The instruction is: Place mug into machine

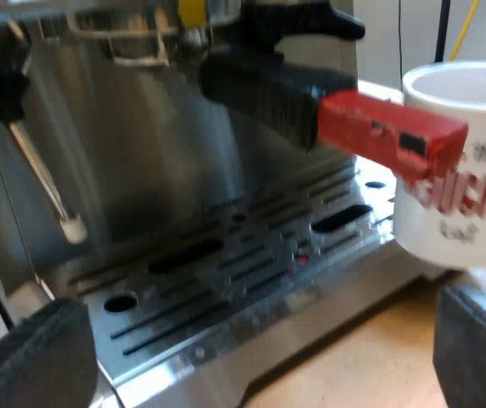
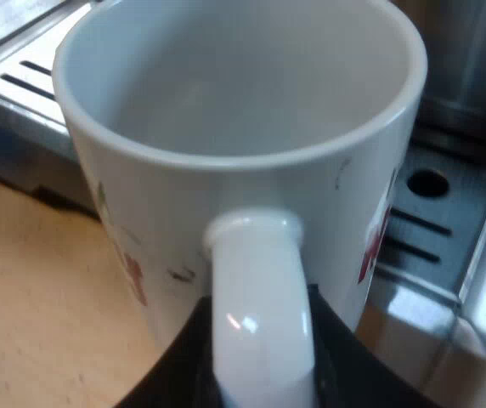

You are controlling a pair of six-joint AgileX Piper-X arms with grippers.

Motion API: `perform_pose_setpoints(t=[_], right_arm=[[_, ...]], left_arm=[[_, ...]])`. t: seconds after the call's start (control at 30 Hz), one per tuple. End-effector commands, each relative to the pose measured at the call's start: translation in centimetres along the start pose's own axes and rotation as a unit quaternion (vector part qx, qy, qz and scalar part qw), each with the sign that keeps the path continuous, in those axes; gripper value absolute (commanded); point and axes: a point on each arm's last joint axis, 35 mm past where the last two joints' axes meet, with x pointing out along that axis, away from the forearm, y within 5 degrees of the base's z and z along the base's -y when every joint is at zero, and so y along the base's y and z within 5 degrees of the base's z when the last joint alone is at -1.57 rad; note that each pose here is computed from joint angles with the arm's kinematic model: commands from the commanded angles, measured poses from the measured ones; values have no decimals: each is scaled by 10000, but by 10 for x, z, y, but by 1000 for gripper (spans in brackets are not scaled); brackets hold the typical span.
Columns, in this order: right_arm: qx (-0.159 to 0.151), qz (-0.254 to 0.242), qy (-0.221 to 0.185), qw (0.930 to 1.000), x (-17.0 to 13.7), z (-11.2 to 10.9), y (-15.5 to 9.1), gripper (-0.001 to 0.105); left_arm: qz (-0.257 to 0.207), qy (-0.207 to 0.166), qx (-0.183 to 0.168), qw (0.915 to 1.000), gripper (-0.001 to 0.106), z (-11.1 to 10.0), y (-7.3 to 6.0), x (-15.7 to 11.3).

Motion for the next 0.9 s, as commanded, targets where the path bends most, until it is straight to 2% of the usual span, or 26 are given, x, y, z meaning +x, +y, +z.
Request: perform_pose_setpoints(t=[0.03,0.37,0.63,0.9], right_arm=[[125,-121,-481,9987,10,23,-2,0],[28,-173,-396,9991,51,30,8,0],[13,-234,-306,9993,84,39,14,0],[-18,-241,-193,9995,104,41,19,0]], left_arm=[[72,271,-28,9996,81,-12,2,2],[64,285,-30,9996,81,-13,2,2],[-112,317,-35,9994,81,-13,1,2],[-148,323,-36,9994,81,-13,1,2]])
